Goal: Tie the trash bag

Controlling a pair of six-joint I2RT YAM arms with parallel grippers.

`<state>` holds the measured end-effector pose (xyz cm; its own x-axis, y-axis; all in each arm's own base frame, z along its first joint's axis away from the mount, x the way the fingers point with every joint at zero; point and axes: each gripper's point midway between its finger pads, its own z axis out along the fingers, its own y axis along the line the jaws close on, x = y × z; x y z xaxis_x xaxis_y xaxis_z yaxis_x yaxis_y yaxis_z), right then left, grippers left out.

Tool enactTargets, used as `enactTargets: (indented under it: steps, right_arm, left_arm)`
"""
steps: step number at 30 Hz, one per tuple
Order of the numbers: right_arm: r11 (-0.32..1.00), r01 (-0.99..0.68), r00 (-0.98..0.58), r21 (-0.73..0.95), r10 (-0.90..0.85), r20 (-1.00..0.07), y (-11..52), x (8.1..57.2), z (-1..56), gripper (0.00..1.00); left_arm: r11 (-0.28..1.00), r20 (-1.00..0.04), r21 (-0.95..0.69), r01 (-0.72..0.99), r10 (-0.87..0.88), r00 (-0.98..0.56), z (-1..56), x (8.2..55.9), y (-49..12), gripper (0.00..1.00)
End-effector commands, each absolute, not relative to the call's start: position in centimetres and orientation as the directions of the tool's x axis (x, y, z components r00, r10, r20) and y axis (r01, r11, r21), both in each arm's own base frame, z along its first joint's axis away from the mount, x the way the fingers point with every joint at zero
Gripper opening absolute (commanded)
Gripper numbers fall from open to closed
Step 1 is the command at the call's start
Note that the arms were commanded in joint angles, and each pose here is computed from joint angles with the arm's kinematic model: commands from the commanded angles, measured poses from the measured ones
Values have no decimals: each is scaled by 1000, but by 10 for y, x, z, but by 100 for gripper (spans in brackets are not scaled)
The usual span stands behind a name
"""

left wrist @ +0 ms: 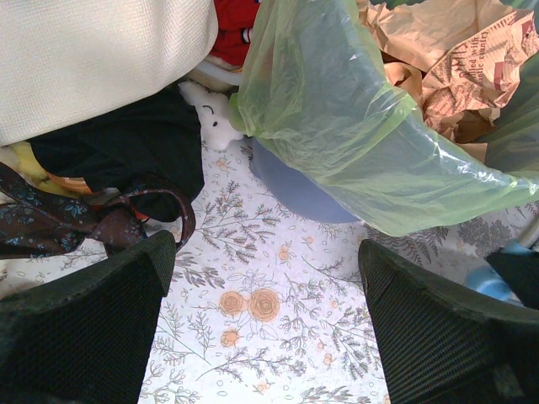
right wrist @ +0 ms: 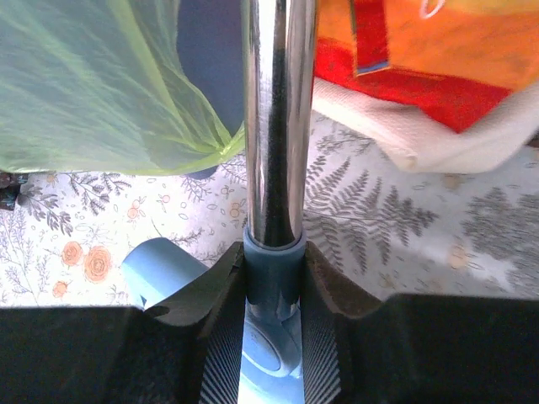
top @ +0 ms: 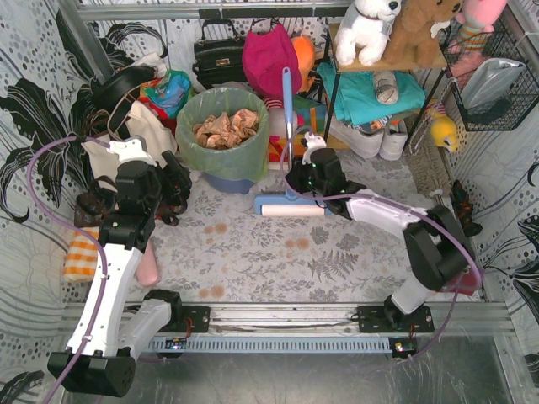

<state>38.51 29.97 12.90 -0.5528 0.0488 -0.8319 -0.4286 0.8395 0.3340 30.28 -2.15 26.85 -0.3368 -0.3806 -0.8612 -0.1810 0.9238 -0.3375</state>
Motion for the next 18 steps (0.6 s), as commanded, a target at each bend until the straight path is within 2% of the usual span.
enactTargets:
  steps: [1, 9, 18]
  right_arm:
    - [867, -435, -391, 242, 60, -919, 270, 379, 185, 0]
    - [904, -428, -194, 9, -82, -978, 211, 362, 224, 0]
    - [964, -264, -25, -24, -31, -999, 122, 380, 234, 0]
  left_arm:
    - [924, -873, -341, -176, -380, -304, 274, 306, -19, 98]
    - [923, -870, -341, -178, -382, -314, 267, 307, -20, 98]
    - [923, -865, -340, -180, -382, -326, 260, 308, -21, 98]
